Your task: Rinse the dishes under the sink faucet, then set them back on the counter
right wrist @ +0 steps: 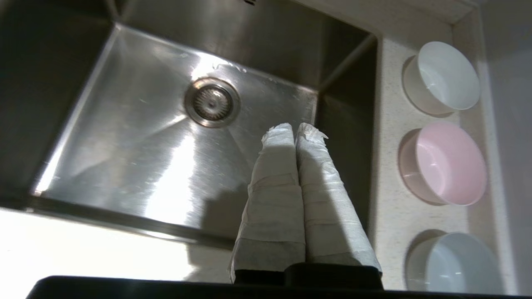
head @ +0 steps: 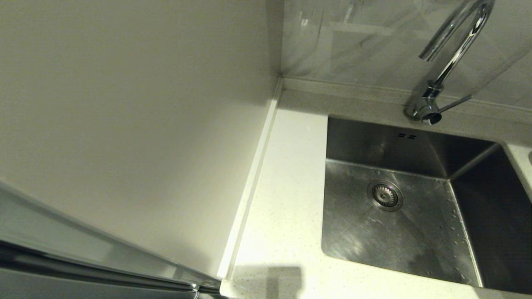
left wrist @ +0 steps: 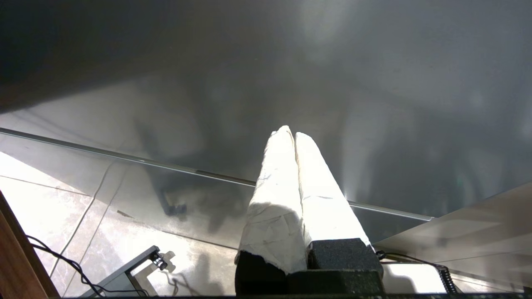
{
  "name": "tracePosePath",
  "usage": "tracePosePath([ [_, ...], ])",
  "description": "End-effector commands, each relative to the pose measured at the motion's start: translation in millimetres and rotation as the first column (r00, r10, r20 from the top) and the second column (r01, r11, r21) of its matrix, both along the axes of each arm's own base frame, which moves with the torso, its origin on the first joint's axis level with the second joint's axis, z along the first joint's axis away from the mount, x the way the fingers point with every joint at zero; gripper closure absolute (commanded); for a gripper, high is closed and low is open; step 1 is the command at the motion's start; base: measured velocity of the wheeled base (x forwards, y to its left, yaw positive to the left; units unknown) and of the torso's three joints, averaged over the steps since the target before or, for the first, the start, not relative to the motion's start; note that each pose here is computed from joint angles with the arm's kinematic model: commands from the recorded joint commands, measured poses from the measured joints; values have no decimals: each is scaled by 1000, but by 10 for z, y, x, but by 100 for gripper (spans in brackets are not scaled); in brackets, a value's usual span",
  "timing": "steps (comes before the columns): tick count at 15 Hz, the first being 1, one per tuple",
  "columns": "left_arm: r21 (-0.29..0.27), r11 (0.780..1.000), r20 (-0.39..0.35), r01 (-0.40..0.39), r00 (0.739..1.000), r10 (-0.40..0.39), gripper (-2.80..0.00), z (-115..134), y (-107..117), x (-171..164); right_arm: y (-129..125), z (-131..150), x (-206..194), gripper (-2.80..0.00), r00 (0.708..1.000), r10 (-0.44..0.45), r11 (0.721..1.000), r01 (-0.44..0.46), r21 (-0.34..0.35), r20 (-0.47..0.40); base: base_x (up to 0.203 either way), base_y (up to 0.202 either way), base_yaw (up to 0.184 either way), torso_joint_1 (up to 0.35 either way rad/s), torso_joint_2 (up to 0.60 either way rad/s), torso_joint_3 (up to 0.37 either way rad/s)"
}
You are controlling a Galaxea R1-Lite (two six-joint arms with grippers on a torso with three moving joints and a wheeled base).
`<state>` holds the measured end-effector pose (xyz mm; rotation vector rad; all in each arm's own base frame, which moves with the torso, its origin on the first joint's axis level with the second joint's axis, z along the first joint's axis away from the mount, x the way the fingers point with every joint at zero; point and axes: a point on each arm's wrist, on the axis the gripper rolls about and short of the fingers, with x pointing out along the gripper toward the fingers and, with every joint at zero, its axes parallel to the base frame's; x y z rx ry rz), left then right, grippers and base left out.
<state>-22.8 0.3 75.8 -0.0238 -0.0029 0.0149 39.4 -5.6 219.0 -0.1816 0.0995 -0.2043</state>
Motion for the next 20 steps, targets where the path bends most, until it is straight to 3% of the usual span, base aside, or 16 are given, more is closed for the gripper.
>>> tracePosePath([
  [1, -1, 1000, 3, 0, 1000, 0, 0, 0, 0, -2, 13, -147, -188, 0, 997, 17, 1000, -18, 9, 72, 0, 0, 0, 0, 0, 0],
  [6, -1, 1000, 3, 0, 1000, 0, 0, 0, 0, -2, 18, -960, -442, 0, 980, 24, 999, -31, 32, 198, 0, 0, 0, 0, 0, 0],
  [8, -1, 1000, 3, 0, 1000, 0, 0, 0, 0, -2, 19, -1163, -515, 0, 980, 31, 996, -46, 71, 198, 0, 0, 0, 0, 0, 0],
  [10, 0, 1000, 4, 0, 1000, 0, 0, -1, 0, -3, 24, -1259, -589, 0, 976, 56, 992, -79, 99, 210, 0, 0, 0, 0, 0, 0],
  [11, -1, 1000, 3, 0, 1000, 0, 0, 0, 0, -2, 38, -1292, -606, 0, 971, 119, 985, -141, 98, 208, 0, 0, 0, 0, 0, 0],
  [13, -1, 1000, 3, 0, 1000, 0, 0, 0, 0, -2, 57, -1440, -622, 0, 975, 200, 970, -211, 117, 97, 0, 0, 0, 0, 0, 0],
  [16, -1, 1000, 3, 0, 1000, 0, 0, 0, 0, -2, 60, -1442, -622, 0, 972, 214, 969, -223, 104, 97, 0, 0, 0, 0, 0, 0],
  [20, -1, 1000, 3, 0, 1000, 0, 0, 0, 0, -2, 56, -1442, -622, 0, 975, 191, 963, -208, 172, 111, 0, 0, 0, 0, 0, 0],
])
